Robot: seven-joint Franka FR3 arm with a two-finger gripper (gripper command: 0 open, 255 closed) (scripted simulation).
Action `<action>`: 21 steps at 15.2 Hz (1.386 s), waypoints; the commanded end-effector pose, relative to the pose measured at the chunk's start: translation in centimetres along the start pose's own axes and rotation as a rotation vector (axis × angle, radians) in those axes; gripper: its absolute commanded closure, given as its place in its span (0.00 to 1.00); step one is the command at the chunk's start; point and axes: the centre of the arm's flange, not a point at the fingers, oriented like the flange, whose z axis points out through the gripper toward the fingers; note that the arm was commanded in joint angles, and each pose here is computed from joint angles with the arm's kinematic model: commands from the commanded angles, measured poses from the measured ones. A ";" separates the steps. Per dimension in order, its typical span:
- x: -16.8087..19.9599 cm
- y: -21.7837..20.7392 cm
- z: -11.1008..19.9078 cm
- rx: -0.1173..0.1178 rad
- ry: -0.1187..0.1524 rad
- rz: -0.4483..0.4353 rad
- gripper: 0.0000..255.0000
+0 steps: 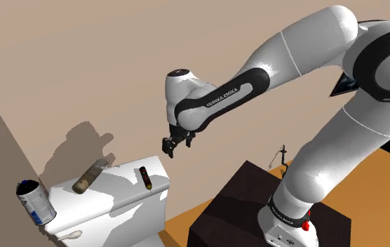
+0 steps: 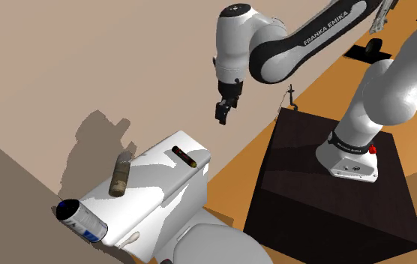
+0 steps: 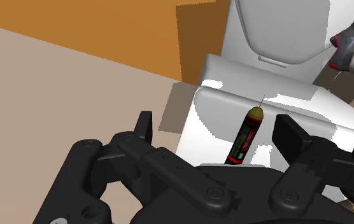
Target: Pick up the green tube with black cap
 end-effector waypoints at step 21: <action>13.8 -11.5 21.6 -0.041 -0.033 0.248 0.00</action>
